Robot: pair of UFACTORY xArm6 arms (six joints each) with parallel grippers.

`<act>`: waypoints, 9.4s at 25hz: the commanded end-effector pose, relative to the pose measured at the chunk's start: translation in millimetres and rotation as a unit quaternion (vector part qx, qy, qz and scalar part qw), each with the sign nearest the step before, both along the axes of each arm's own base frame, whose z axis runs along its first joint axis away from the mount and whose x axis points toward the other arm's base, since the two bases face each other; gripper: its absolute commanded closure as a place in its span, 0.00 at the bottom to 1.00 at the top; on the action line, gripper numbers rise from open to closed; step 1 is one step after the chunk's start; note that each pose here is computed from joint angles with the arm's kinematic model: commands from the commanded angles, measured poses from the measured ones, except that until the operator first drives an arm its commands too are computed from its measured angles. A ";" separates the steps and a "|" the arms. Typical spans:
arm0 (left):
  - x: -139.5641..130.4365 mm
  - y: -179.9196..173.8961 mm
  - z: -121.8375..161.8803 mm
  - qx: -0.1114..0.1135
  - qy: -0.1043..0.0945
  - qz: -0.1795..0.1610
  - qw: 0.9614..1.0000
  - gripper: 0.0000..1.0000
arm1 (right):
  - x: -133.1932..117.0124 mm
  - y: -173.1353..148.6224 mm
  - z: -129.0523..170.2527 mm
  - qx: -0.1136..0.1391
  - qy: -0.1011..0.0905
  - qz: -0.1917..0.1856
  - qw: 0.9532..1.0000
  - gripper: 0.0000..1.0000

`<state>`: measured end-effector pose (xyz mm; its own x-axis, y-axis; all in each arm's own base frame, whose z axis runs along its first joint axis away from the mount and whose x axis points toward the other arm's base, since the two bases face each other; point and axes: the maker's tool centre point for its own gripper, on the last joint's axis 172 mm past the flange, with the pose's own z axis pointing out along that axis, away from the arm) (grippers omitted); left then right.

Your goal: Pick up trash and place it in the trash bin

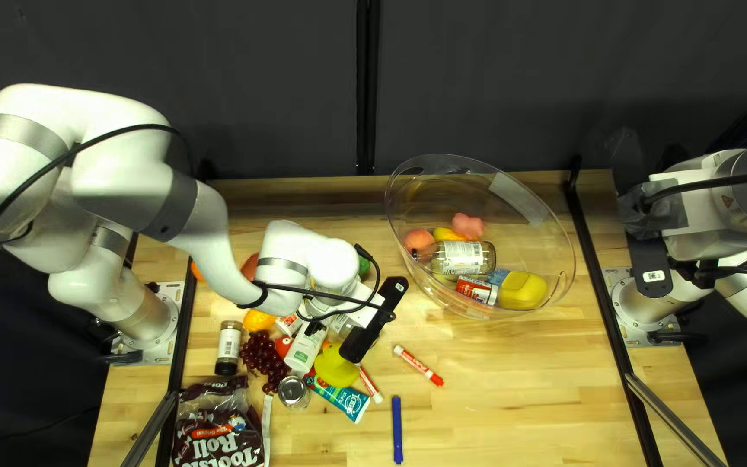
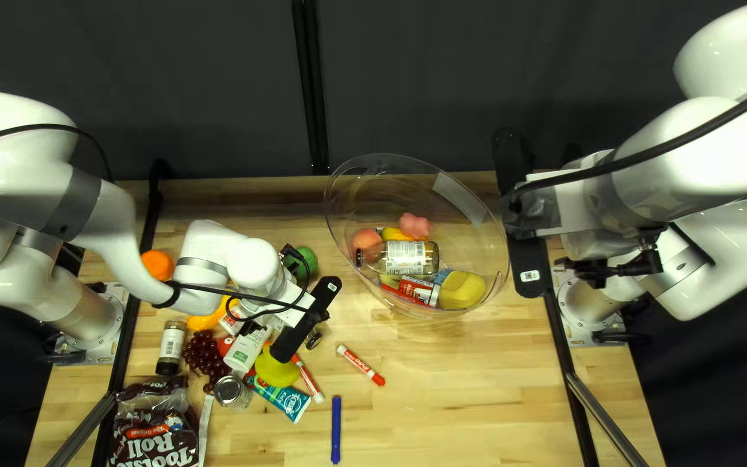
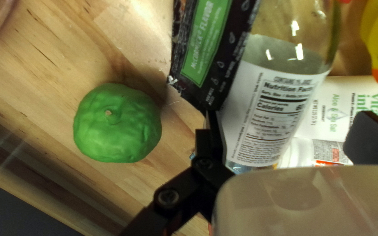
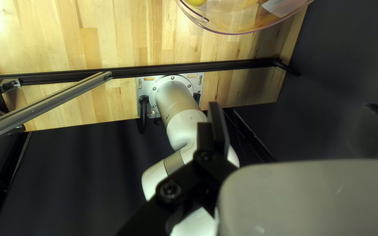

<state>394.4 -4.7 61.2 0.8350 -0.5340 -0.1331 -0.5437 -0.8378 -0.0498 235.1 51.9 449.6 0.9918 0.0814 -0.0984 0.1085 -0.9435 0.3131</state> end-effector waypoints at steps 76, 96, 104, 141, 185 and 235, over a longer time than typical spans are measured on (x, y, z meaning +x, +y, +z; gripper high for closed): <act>21.0 0.6 63.7 -0.041 -0.027 -0.220 0.974 0.00 | 0.0 0.0 0.0 0.000 0.000 0.000 1.000 0.00; 2.1 -0.1 35.5 -0.056 0.008 -0.293 0.954 0.00 | 0.0 0.0 0.0 0.000 0.000 0.000 1.000 0.00; 2.8 21.3 10.2 -0.050 -0.008 -0.339 0.939 0.00 | 0.0 0.0 0.0 0.000 0.000 0.000 1.000 0.00; 14.7 40.4 -41.0 -0.114 -0.020 -0.456 0.883 0.33 | 0.0 0.0 0.0 0.000 0.000 0.000 1.000 0.00; 254.3 141.6 189.6 -0.011 -0.170 -0.096 0.981 1.00 | 0.0 0.0 0.0 0.000 0.000 0.000 1.000 0.00; 18.9 40.5 71.6 -0.053 -0.058 -0.319 0.945 0.00 | 0.0 0.0 0.0 0.000 0.000 0.000 1.000 0.00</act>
